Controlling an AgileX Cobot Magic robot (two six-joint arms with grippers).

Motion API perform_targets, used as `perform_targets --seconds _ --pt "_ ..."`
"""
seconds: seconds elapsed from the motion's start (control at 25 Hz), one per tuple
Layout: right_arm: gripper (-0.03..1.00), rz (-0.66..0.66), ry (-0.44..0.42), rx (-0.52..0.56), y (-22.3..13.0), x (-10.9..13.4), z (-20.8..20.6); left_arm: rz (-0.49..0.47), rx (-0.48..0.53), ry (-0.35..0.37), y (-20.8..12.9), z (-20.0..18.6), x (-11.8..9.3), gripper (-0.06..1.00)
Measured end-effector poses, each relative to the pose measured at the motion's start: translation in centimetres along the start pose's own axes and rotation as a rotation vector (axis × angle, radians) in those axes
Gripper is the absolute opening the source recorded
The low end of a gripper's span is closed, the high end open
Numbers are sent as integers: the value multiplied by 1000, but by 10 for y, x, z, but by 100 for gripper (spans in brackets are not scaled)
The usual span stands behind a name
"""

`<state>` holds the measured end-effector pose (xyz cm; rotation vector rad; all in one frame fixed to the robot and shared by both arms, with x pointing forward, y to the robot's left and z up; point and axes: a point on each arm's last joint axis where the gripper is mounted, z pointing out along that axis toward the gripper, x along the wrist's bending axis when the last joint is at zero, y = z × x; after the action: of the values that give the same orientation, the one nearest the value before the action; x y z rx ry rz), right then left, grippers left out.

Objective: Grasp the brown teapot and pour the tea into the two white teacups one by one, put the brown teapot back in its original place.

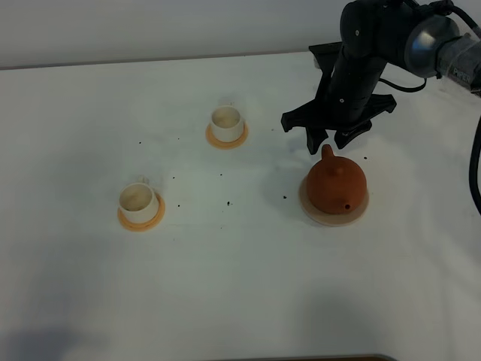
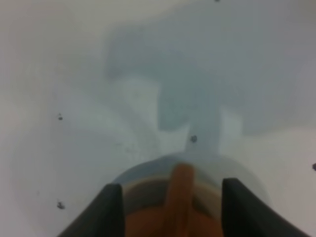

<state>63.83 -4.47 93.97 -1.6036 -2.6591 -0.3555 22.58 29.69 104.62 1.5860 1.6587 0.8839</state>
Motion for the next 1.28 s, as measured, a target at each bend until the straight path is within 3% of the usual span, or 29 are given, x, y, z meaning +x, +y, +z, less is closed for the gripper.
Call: perform_targets --seconds 0.52,1.28 --pt "43 -32 53 1 -1 11 1 0 0 0 0 0 0 47" --pt "43 -212 106 55 -13 66 6 0 0 0 0 0 0 47"
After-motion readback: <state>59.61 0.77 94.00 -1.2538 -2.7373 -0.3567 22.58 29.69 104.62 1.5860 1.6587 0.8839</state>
